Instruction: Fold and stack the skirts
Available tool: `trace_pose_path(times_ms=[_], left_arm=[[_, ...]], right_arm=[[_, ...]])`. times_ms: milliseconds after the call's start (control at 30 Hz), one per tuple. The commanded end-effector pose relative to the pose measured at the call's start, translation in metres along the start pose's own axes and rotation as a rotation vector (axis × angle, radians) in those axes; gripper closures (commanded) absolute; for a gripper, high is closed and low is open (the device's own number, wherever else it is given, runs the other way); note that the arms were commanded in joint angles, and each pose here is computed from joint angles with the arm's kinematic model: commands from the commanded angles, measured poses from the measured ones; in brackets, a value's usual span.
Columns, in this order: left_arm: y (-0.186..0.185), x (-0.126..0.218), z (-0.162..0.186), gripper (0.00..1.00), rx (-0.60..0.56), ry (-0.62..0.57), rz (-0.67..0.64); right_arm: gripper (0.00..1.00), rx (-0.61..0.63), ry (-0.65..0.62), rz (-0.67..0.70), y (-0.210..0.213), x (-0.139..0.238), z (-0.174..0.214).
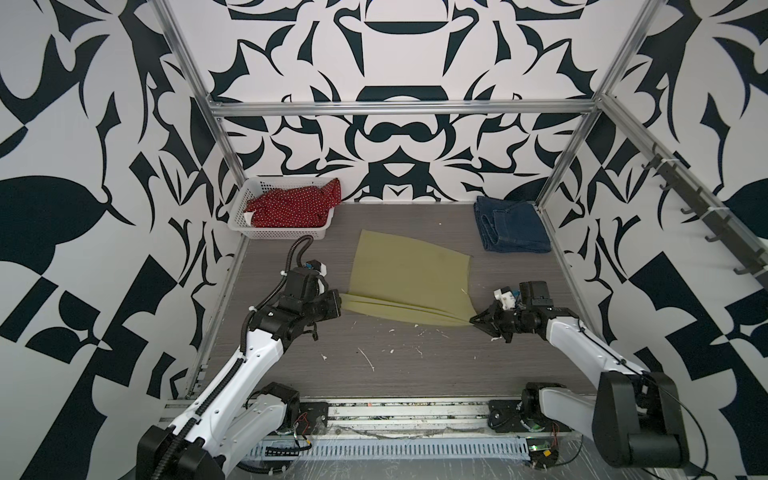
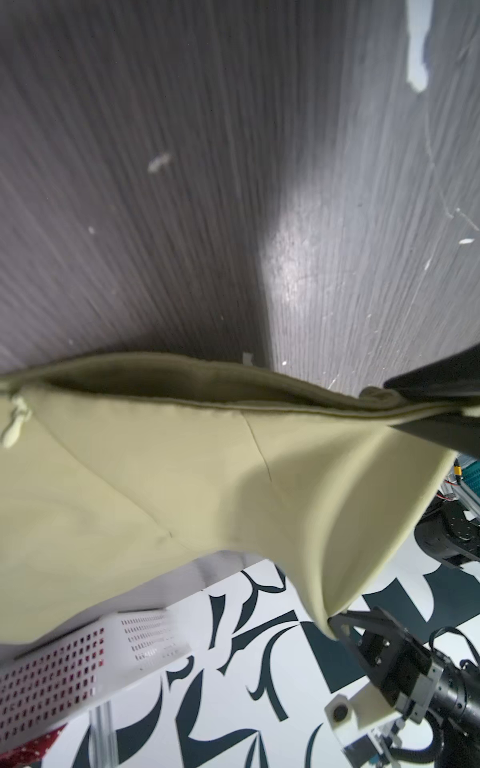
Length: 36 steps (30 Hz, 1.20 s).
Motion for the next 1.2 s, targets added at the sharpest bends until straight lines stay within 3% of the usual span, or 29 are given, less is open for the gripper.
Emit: trace_pose_path(times_ms=[0, 267, 533, 1167], left_arm=[[0.004, 0.019, -0.039, 1.00, -0.008, -0.157, -0.113], [-0.025, 0.016, -0.098, 1.00, -0.140, -0.255, -0.063], [-0.035, -0.027, -0.148, 1.00, -0.290, -0.248, -0.119], [-0.026, -0.125, -0.225, 1.00, -0.407, -0.220, -0.173]], right_arm=[[0.89, 0.055, -0.103, 0.065, 0.007, 0.014, -0.017], [0.89, 0.095, -0.179, 0.006, 0.042, 0.025, -0.045], [0.89, 0.063, -0.221, -0.004, 0.064, 0.018, -0.088], [0.87, -0.029, -0.279, -0.064, 0.076, -0.007, -0.147]])
Point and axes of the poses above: each gripper's point midway between its finger pads, its own x axis back along the fingers, its own y axis along the line the jaws close on, z = x × y, the point moved 6 cm from there along x, back along the fingers, and after that the axes turned 2 degrees about -x, right-handed, at the moved point
